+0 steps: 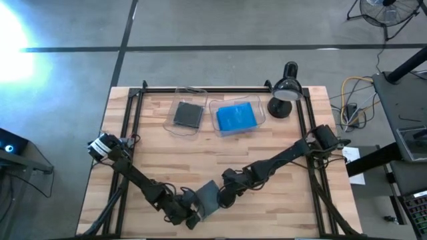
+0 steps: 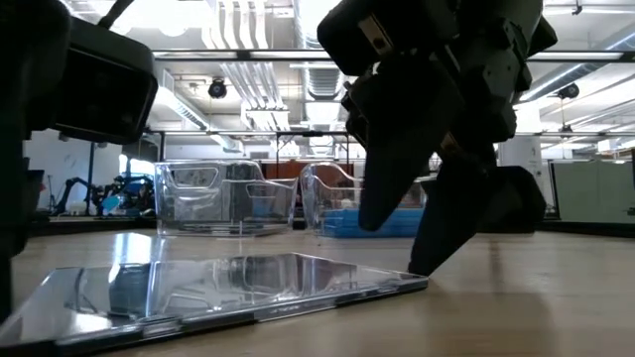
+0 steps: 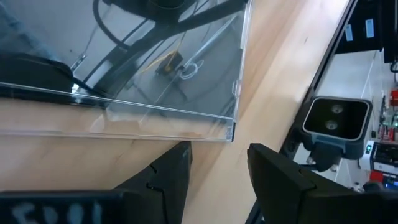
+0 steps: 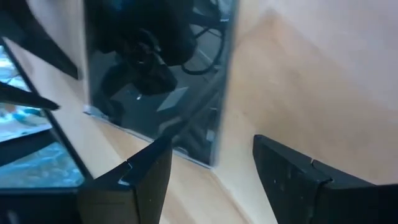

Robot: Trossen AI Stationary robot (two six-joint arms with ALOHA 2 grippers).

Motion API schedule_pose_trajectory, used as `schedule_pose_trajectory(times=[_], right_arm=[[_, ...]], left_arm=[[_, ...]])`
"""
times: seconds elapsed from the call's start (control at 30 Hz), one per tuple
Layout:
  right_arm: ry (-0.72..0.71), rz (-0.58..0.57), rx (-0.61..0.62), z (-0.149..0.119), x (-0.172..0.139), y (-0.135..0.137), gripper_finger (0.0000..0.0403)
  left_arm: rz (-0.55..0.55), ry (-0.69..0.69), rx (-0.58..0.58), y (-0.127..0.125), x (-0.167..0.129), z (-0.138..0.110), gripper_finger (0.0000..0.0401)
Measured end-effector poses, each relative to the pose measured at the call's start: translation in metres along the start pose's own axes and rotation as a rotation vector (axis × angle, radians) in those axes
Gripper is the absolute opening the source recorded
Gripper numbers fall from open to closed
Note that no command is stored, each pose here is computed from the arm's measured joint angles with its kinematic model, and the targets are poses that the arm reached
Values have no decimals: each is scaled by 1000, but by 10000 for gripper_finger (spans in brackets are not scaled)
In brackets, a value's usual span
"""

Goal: Pick & place jewel cases by type
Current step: Put the black CD case into the left transparent bin

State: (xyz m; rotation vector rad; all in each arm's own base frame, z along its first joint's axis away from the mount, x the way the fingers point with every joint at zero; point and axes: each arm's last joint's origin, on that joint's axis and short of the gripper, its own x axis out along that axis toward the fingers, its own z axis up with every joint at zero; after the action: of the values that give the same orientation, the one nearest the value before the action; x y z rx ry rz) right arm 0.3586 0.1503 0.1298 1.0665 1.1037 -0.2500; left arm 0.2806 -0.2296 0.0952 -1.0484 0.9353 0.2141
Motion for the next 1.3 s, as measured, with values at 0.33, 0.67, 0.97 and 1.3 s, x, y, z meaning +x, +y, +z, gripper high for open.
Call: schedule_pose_trajectory(times=[0.33,0.67,0.97,1.3], right_arm=[[44,78,-12,1,11,3,219],[-7,182,-125,13,-24,19,219],[-37,262,-141,20,-30,28,219],[-30,327,-47,21,-31,33,219]], left_arm=[[-4,-24,7,0,1,9,147],[19,9,126,5,2,3,147],[28,-31,140,7,5,6,147],[41,-90,157,8,6,9,147]])
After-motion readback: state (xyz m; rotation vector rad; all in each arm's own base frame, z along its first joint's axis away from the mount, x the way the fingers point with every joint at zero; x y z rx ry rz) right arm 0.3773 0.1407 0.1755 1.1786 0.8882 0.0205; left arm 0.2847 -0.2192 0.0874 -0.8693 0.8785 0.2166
